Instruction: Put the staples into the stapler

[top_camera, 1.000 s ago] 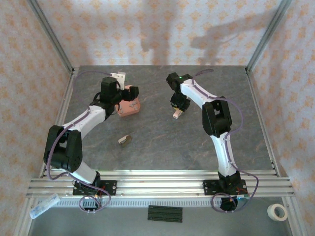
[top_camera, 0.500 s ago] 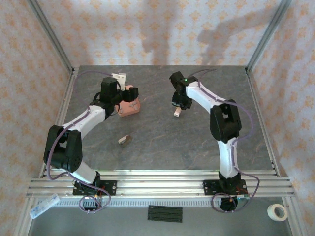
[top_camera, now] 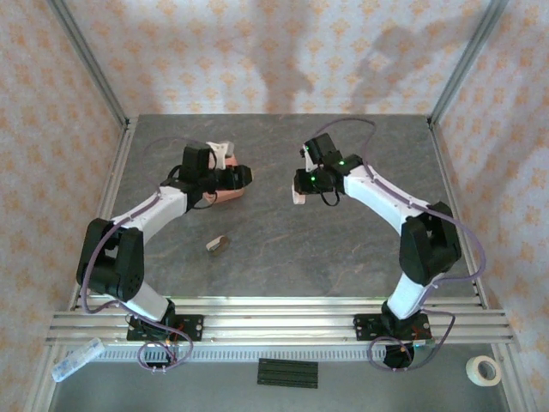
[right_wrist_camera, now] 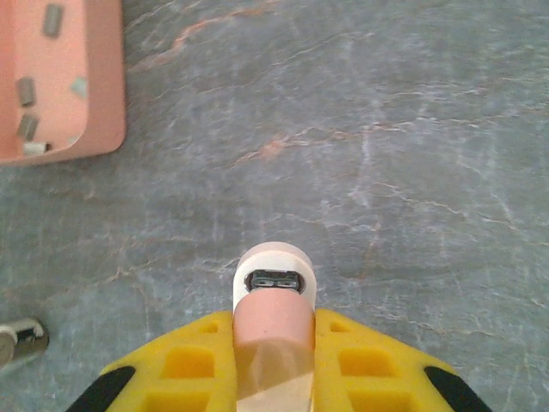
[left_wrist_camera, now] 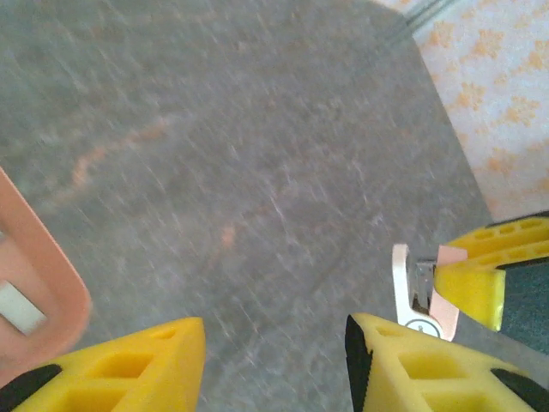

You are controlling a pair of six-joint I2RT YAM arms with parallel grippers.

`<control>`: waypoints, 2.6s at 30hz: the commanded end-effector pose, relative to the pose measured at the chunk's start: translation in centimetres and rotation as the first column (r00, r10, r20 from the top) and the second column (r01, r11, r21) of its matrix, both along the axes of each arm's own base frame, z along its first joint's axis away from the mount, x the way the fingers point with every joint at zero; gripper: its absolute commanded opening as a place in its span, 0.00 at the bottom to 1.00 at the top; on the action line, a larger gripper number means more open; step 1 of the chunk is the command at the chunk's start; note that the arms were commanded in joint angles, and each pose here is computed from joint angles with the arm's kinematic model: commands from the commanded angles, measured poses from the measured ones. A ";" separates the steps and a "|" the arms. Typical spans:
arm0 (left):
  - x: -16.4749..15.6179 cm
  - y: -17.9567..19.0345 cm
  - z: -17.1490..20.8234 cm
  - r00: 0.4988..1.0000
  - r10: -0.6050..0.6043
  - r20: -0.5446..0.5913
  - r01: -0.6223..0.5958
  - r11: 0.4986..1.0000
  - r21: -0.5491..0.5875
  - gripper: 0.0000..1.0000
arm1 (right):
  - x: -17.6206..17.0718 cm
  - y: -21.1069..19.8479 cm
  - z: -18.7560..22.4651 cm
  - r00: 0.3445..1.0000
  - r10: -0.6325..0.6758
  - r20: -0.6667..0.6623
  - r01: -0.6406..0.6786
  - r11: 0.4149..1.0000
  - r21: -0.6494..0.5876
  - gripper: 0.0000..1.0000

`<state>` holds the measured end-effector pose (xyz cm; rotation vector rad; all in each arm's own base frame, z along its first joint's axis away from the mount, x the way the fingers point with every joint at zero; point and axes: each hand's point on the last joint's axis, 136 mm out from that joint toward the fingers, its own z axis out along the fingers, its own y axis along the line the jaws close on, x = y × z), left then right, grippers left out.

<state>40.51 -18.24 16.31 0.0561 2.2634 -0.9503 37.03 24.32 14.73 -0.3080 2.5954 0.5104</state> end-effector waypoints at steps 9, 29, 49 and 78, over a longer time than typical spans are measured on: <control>-1.6 -3.6 2.1 0.986 -0.156 -0.051 0.145 0.973 -0.181 0.48 | -3.0 4.3 4.4 0.856 0.448 0.256 -0.457 0.889 -0.028 0.13; -3.6 -5.7 -0.3 0.920 -0.324 -0.219 0.297 0.943 -0.148 0.46 | -1.9 6.4 7.4 0.752 0.516 0.410 -0.523 0.846 -0.106 0.09; -2.2 -6.4 1.7 0.941 -0.310 -0.134 0.278 0.937 -0.212 0.50 | -1.9 6.8 7.3 0.752 0.520 0.405 -0.530 0.842 -0.096 0.05; -2.7 -4.7 -3.4 0.927 -0.260 -0.270 0.253 0.966 -0.061 0.44 | -0.5 7.1 14.8 0.664 0.451 0.596 -0.494 0.863 -0.103 0.01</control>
